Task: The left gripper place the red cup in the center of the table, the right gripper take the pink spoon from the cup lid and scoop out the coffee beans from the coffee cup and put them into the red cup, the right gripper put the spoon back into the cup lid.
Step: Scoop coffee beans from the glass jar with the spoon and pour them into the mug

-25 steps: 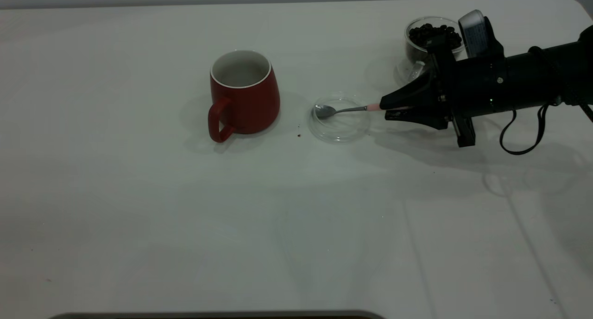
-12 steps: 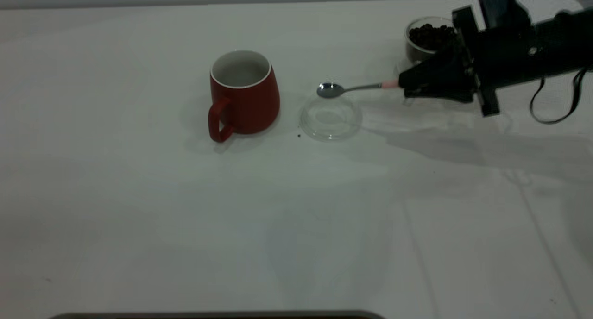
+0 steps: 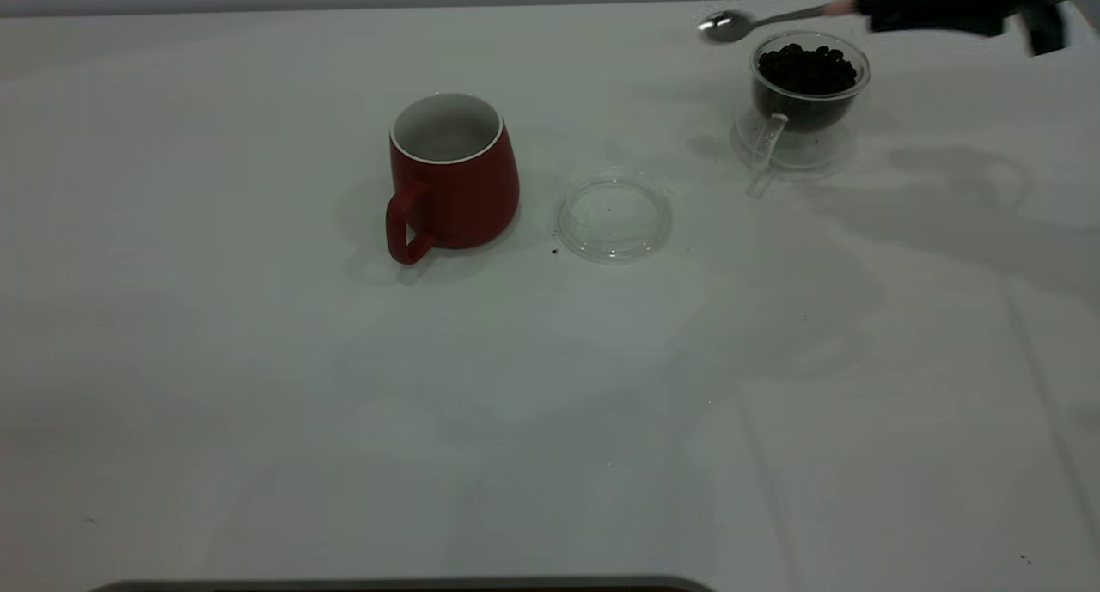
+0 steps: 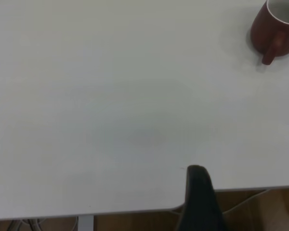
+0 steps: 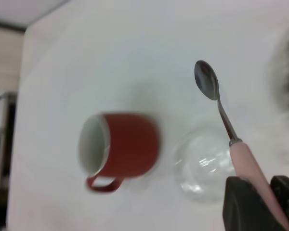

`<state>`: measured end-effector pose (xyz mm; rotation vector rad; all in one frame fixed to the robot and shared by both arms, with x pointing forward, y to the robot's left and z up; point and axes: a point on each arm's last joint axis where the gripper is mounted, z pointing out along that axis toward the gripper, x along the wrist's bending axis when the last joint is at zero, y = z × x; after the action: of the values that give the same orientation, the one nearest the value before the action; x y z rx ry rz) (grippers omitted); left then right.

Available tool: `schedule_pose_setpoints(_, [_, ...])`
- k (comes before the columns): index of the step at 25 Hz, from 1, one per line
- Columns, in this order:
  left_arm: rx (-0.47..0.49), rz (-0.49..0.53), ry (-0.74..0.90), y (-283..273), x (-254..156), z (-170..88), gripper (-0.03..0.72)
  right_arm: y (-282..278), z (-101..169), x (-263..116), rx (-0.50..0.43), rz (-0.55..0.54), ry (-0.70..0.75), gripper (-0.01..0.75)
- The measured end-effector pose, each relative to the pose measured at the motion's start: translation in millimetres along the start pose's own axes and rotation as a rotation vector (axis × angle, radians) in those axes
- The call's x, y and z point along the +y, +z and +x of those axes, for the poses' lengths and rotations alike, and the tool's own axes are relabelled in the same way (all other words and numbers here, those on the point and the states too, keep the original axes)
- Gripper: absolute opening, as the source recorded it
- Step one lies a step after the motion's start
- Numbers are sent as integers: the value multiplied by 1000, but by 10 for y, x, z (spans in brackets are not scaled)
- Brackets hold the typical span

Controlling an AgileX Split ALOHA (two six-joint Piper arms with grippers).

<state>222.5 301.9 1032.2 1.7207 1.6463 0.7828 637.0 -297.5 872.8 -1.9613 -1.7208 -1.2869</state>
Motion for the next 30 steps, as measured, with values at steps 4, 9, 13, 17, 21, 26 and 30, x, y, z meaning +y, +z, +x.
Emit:
schedule_pose_setpoints(4, [0, 0, 0, 0, 0, 0, 569, -155, -160, 150, -91, -36, 17, 102])
schedule_pose_setpoints(9, [0, 0, 0, 0, 0, 0, 569, -184, -273, 243, -213, -40, 45, 102])
schedule_pose_setpoints(13, [0, 0, 0, 0, 0, 0, 569, -125, -361, 276, -237, -25, 62, 102])
schedule_pose_setpoints(17, [0, 0, 6, 0, 0, 0, 569, -39, -449, 260, -228, -2, 84, 102])
schedule_pose_setpoints(21, [0, 0, 9, 0, 0, 0, 569, 24, -489, 218, -197, 19, 116, 102])
schedule_pose_setpoints(26, [0, 0, 8, 0, 0, 0, 569, 105, -527, 164, -140, 31, 162, 102])
schedule_pose_setpoints(30, [0, 0, 8, 0, 0, 0, 569, 132, -554, 150, -84, 20, 195, 102])
